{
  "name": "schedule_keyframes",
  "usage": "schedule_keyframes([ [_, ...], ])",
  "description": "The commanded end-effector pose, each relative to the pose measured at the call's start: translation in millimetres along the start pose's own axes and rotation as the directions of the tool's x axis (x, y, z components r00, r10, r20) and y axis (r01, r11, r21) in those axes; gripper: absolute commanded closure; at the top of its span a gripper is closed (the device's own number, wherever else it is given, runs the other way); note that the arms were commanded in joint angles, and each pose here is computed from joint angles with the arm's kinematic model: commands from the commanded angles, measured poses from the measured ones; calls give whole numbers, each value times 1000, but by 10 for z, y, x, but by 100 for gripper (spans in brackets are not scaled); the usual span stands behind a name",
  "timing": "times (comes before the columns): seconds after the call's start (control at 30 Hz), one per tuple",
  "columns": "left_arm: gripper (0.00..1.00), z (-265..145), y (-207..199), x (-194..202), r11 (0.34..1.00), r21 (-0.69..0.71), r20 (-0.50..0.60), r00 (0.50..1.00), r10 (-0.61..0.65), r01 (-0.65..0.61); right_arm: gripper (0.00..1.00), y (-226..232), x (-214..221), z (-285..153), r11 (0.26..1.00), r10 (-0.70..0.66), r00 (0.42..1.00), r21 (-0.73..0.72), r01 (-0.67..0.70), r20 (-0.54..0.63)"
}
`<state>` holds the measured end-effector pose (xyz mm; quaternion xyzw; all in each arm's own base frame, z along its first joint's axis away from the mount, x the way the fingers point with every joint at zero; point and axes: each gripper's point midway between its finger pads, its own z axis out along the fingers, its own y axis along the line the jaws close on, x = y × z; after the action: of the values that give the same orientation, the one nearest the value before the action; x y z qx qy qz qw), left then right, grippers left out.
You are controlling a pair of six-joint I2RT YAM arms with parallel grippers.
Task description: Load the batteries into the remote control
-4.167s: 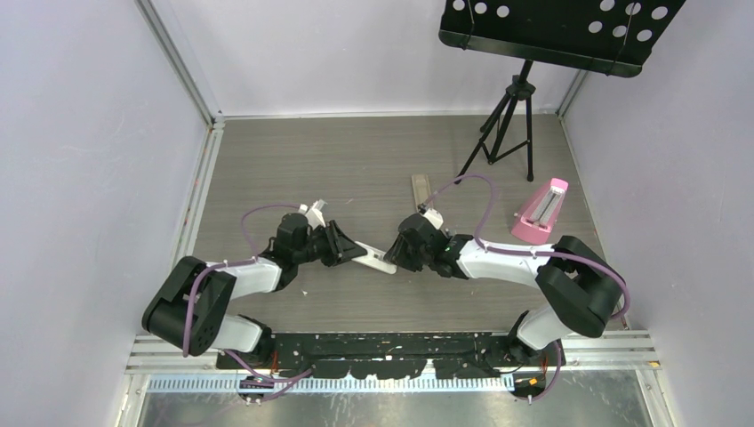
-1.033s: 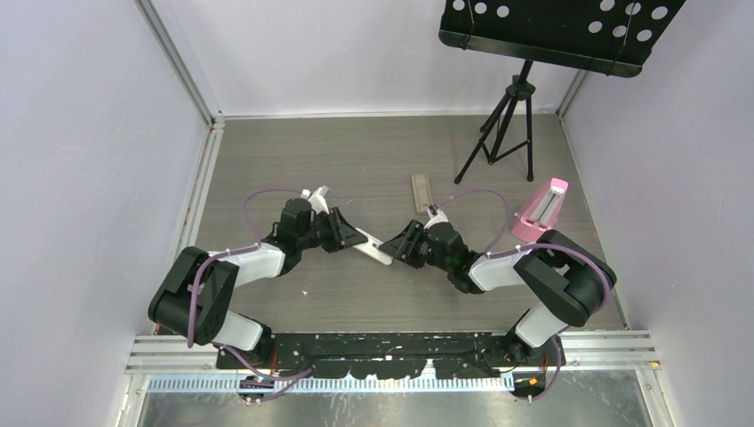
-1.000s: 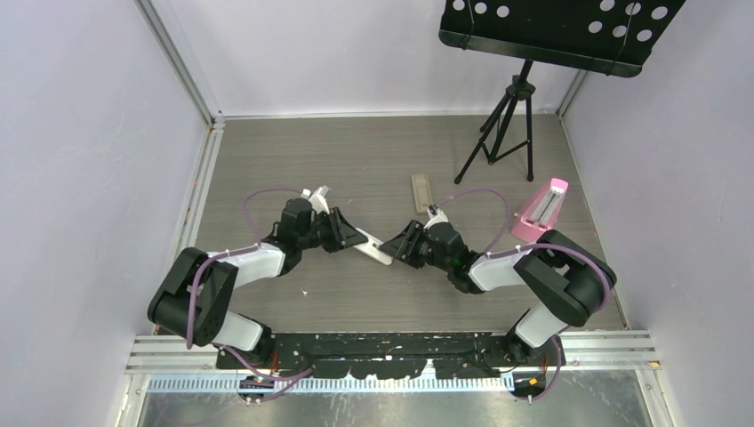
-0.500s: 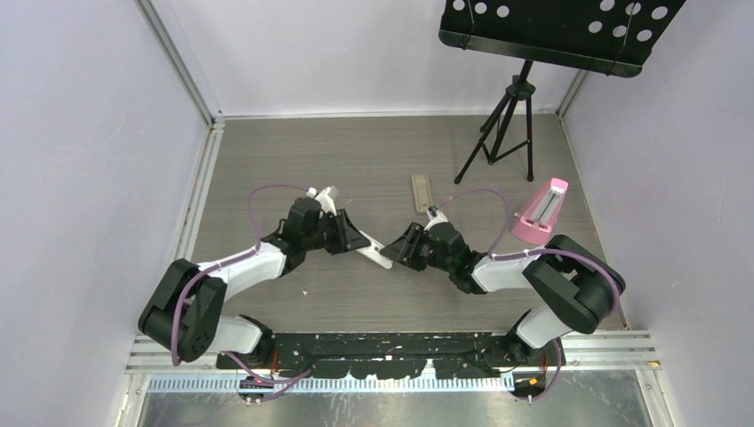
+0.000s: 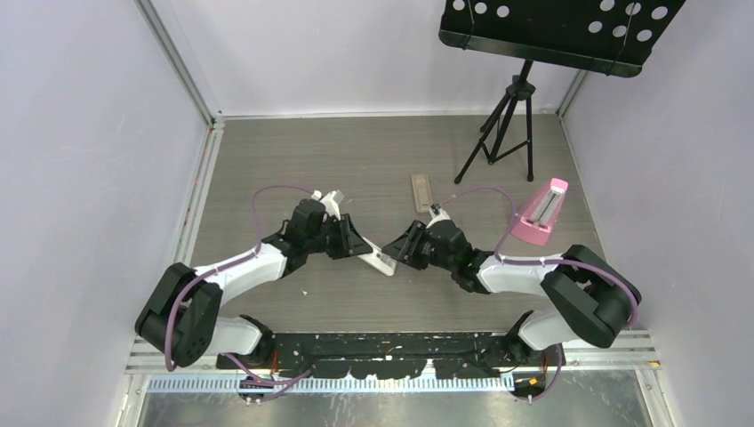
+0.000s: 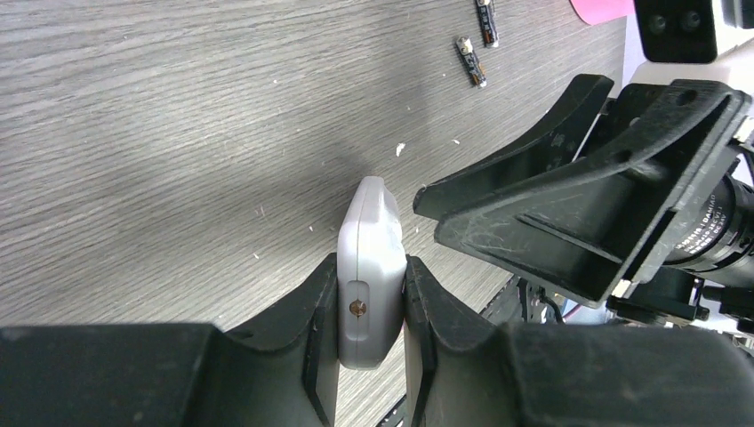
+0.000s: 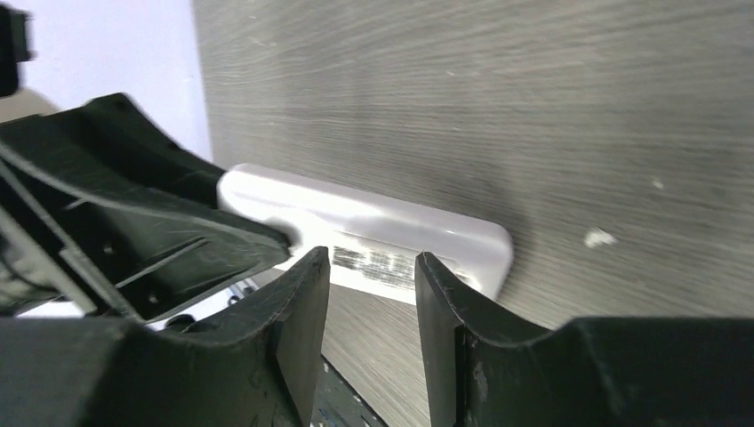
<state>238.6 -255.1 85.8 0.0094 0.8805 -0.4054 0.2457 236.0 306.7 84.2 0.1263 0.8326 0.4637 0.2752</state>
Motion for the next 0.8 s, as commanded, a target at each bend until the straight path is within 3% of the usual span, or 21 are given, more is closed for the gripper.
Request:
schedule_keyframes([
  [0.0, 100, -75, 408, 274, 984, -174, -84, 996, 13, -28, 54, -134, -68, -72, 989, 19, 1000, 148, -21, 15],
  [0.6, 100, -44, 383, 305, 988, -154, -101, 995, -1, -15, 42, -82, 47, 127, 991, 120, 993, 71, -118, -24],
  [0.77, 100, -37, 388, 317, 988, -152, -104, 995, -3, -13, 56, -85, 70, 134, 987, 146, 989, 65, -144, -31],
])
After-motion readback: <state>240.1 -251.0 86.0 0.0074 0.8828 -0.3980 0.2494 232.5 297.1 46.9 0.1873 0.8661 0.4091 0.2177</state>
